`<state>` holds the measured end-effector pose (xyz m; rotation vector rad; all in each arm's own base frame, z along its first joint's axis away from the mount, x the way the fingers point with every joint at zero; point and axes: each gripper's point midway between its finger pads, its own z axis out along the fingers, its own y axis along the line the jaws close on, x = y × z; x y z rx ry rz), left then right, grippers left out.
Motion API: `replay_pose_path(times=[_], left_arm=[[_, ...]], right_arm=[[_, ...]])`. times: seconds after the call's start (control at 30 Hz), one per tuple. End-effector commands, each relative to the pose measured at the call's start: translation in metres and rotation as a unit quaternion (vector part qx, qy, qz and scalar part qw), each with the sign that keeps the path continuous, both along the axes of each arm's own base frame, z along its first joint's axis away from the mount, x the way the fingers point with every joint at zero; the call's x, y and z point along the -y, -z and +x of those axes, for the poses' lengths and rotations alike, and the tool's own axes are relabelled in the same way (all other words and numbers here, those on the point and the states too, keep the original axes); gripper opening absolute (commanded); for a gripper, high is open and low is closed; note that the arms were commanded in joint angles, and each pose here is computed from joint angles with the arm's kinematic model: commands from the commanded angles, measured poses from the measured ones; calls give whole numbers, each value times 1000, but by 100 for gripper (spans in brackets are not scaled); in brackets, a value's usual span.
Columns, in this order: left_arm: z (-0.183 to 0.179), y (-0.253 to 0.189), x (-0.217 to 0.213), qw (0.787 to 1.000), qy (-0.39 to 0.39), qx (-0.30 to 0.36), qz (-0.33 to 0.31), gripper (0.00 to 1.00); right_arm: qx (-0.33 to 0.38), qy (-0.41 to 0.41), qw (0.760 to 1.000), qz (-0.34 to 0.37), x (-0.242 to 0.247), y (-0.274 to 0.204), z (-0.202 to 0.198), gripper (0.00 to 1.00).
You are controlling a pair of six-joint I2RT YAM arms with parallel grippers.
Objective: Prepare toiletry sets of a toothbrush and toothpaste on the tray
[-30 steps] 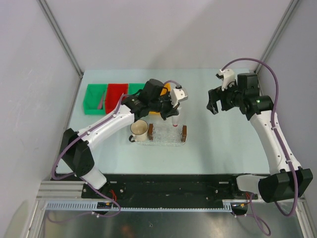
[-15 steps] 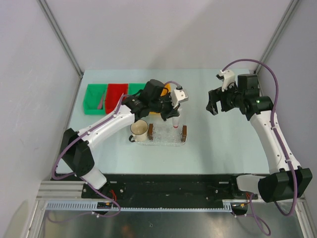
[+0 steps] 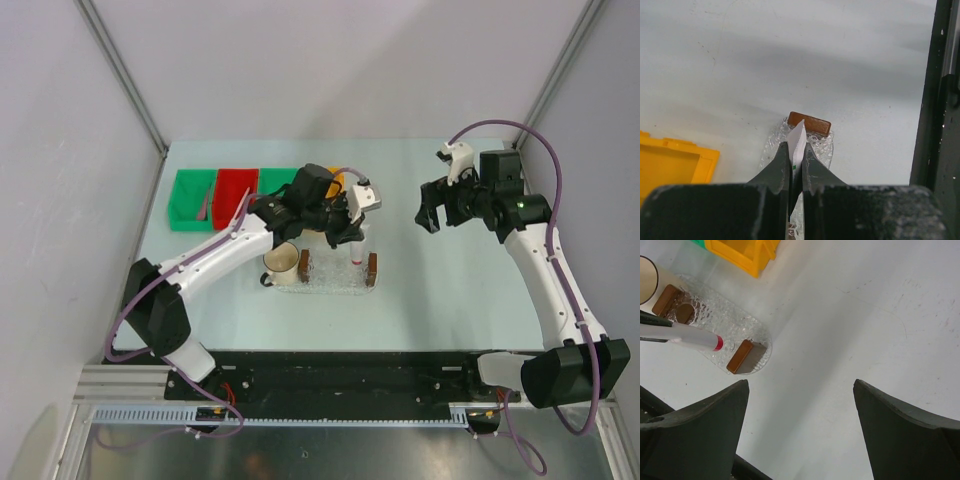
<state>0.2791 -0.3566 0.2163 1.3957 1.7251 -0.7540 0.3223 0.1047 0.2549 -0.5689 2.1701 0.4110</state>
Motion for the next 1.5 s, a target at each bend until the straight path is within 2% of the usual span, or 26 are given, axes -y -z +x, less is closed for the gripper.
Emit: replay_pose_path(times=[0.0, 1.47], left_arm=[[-9, -19, 9, 999, 35, 25, -34, 0], [-4, -1, 10, 998, 33, 43, -24, 0]], right_arm=[[13, -2, 1000, 10, -1, -7, -1, 91], [9, -10, 1000, 15, -2, -4, -7, 91]])
